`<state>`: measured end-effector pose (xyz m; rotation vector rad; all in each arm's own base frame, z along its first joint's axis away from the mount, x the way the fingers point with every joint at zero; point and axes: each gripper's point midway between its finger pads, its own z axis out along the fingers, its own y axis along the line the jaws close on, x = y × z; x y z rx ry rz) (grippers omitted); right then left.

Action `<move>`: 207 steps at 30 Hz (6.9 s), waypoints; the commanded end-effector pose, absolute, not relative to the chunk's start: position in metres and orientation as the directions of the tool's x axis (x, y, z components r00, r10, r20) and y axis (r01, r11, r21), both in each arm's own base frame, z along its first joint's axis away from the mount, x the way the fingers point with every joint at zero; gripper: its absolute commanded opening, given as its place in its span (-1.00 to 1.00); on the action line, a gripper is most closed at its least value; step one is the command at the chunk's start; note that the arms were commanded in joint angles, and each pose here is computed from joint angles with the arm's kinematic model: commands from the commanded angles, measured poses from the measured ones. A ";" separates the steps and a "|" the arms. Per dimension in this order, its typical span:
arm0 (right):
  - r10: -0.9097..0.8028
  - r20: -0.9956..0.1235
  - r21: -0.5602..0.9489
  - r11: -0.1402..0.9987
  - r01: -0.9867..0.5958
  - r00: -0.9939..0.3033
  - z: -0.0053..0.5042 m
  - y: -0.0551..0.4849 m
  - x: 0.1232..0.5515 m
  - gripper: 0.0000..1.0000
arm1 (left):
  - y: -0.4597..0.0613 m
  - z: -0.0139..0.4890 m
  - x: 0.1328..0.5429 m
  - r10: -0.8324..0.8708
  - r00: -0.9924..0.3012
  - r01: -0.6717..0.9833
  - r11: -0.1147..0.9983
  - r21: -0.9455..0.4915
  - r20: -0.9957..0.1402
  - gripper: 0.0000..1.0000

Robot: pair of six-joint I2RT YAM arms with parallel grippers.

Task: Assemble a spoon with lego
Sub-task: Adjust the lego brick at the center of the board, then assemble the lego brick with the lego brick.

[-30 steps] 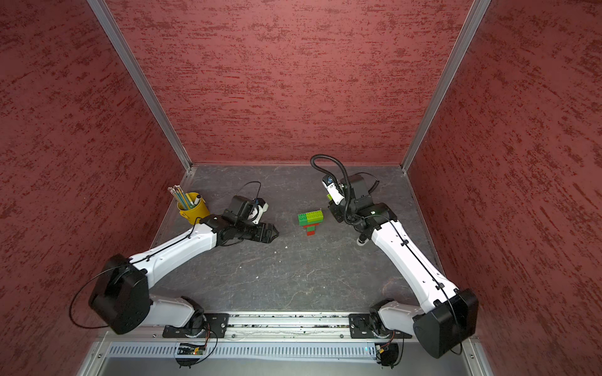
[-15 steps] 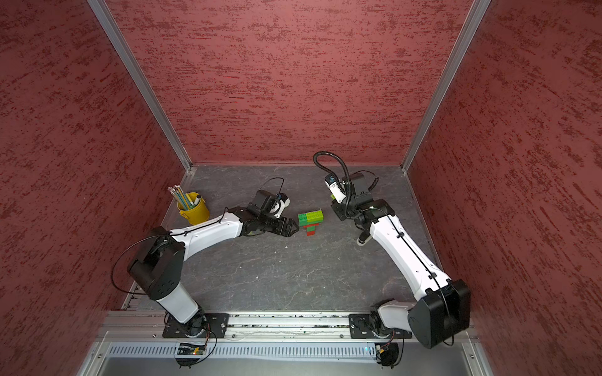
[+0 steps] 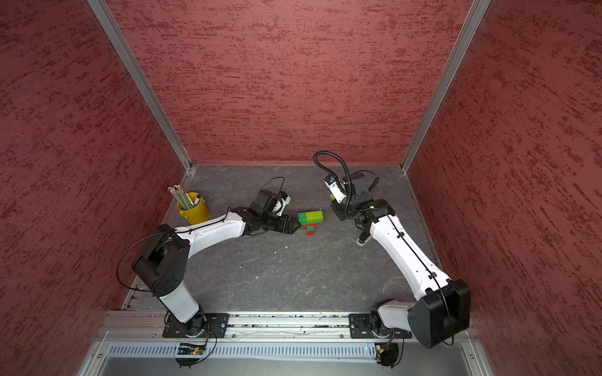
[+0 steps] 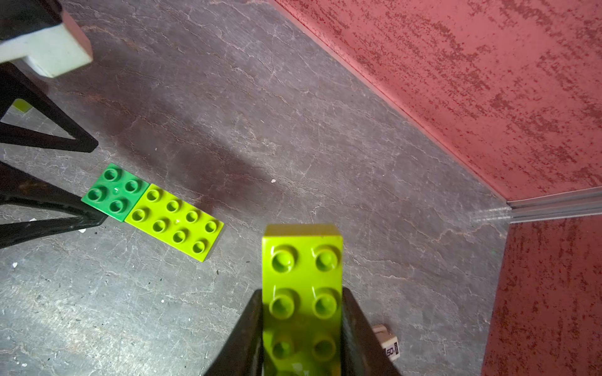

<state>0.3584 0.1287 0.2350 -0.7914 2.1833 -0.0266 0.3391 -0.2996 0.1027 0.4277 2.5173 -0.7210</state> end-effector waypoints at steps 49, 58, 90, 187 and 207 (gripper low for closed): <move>-0.677 -0.470 -0.115 0.684 -0.721 -0.567 0.200 0.226 0.357 -0.44 | -0.221 0.110 0.342 0.086 -0.822 0.344 0.863 -0.371 -0.562 0.91; -0.697 -0.457 -0.110 0.661 -0.742 -0.553 0.191 0.234 0.358 -0.44 | -0.223 0.107 0.342 0.085 -0.825 0.345 0.859 -0.378 -0.559 0.91; -0.731 -0.420 -0.116 0.632 -0.767 -0.539 0.174 0.238 0.357 -0.41 | -0.223 0.102 0.340 0.088 -0.832 0.340 0.861 -0.379 -0.547 0.91; -0.734 -0.411 -0.104 0.627 -0.772 -0.541 0.175 0.230 0.358 -0.31 | -0.220 0.099 0.336 0.100 -0.836 0.342 0.864 -0.370 -0.539 0.93; -0.741 -0.370 -0.093 0.629 -0.772 -0.560 0.160 0.227 0.354 -0.30 | -0.219 0.096 0.334 0.103 -0.839 0.340 0.866 -0.366 -0.535 0.92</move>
